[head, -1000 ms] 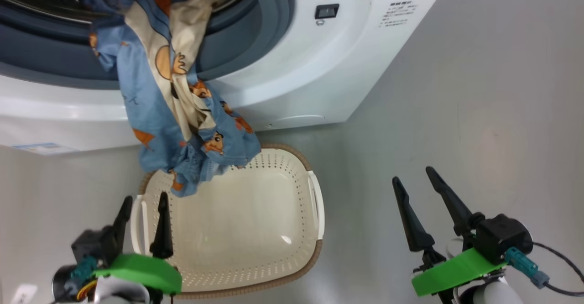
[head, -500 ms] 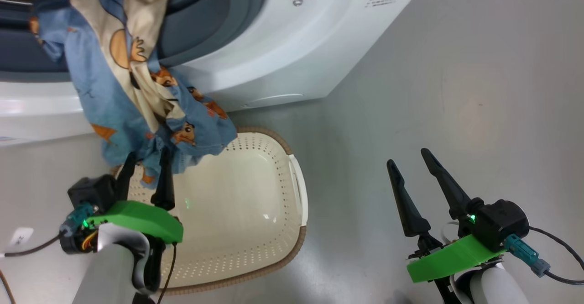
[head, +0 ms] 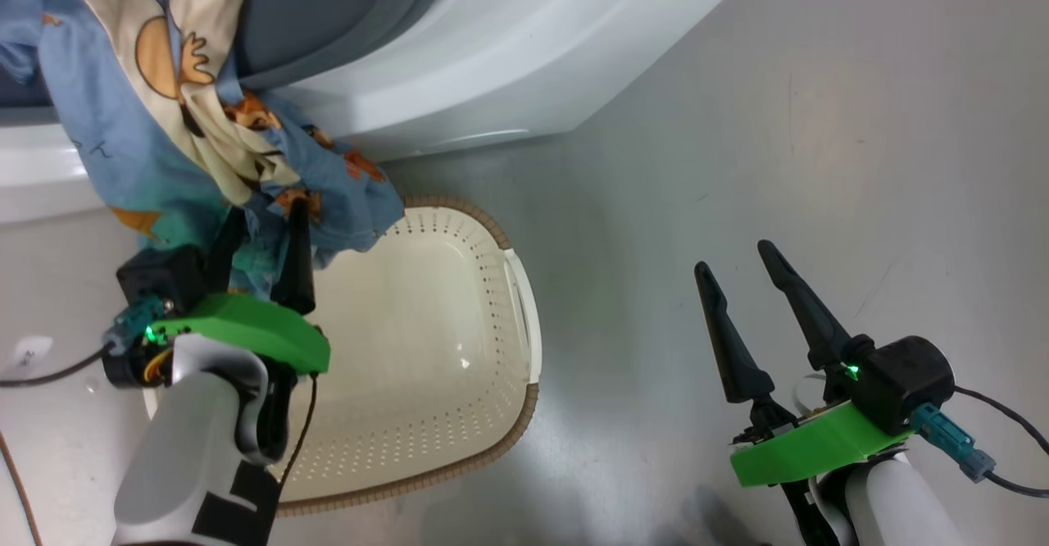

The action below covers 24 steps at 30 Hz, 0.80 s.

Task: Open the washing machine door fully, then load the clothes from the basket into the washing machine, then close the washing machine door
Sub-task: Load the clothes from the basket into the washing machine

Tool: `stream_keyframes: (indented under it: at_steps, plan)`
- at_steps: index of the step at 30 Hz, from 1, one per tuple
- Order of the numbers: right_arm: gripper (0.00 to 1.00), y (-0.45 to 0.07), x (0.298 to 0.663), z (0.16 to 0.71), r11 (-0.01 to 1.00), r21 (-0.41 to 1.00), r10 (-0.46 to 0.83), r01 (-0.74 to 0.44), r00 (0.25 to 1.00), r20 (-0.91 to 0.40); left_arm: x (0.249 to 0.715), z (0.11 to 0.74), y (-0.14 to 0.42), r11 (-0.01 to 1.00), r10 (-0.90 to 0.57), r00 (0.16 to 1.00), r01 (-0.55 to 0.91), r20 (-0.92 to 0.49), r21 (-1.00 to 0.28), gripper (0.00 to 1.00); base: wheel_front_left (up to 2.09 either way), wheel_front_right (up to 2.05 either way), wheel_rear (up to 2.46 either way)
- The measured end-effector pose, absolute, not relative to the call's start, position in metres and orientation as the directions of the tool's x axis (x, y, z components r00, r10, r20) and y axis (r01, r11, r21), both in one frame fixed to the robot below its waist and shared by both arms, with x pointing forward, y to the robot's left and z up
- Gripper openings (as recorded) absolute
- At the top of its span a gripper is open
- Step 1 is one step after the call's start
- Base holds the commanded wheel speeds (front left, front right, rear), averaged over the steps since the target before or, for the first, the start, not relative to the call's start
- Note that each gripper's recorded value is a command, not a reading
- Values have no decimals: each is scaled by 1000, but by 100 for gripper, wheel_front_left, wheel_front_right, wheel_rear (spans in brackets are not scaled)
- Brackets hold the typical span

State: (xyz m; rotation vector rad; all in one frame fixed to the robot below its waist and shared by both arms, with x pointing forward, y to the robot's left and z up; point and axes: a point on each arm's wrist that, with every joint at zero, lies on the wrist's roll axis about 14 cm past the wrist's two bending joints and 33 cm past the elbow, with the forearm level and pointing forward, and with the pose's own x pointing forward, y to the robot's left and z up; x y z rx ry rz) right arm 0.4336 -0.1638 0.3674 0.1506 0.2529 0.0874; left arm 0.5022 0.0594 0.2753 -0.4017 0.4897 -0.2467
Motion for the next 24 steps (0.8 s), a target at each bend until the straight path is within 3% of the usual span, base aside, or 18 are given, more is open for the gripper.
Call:
stream_keyframes:
  at_steps: [24]
  plan:
    - [100,-160,438,346,985,153,120,-79,952,-281,538,254,71,916,-265,862,84,-432,-393,100,0,0,0]
